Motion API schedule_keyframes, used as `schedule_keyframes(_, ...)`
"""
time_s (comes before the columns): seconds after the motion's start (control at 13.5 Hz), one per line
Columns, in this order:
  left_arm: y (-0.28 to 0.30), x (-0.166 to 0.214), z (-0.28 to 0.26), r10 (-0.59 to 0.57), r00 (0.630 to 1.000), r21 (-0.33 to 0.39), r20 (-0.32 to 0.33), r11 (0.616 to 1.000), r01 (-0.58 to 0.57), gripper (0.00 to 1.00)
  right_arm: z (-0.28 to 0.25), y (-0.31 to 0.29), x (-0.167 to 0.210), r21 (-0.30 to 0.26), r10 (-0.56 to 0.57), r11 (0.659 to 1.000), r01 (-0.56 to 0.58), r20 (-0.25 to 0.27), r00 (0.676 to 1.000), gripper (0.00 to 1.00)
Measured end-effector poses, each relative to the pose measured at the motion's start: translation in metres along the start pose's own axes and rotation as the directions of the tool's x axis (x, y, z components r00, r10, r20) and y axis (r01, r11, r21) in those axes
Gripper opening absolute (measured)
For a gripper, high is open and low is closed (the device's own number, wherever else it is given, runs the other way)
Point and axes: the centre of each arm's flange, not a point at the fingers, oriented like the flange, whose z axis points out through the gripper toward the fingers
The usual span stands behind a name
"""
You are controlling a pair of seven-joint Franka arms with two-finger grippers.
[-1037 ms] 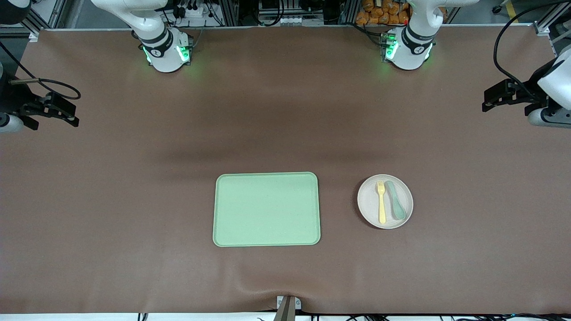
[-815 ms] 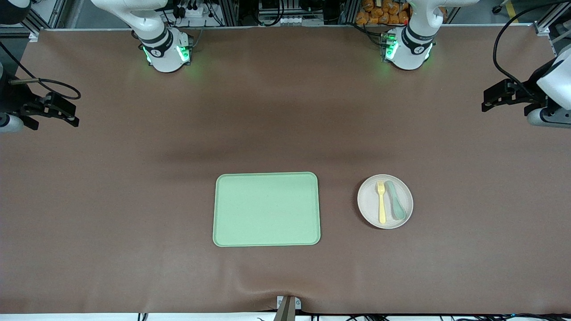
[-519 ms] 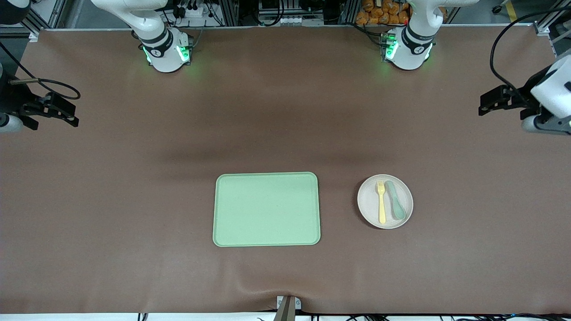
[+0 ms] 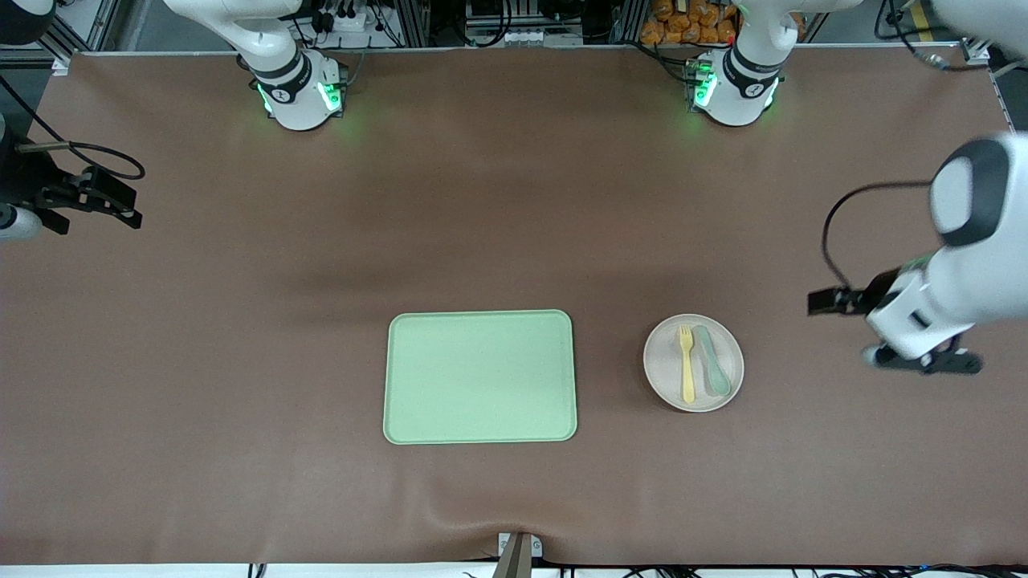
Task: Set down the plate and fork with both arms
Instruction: 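Reach the left gripper down to the white plate's rim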
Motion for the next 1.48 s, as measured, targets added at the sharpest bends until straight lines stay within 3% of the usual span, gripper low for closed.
schedule_keyframes(0.22, 0.006, 0.037, 0.091, -0.052, 0.999, -0.006, -0.002, 0.999, 0.052, 1.0, 0.0, 0.0, 0.0, 0.0, 0.0, 1.0, 0.0, 0.001, 1.0, 1.0)
schedule_keyframes(0.52, 0.019, 0.051, 0.175, -0.058, 0.997, -0.006, 0.045, 0.998, 0.058, 1.0, 0.001, 0.0, 0.0, 0.0, 0.0, 1.0, 0.0, 0.001, 1.0, 1.0)
schedule_keyframes(1.48, 0.018, 0.035, 0.233, -0.071, 0.991, -0.016, 0.115, 0.997, 0.073, 1.0, 0.001, 0.003, 0.0, 0.0, 0.005, 1.0, -0.005, 0.003, 1.0, 1.0)
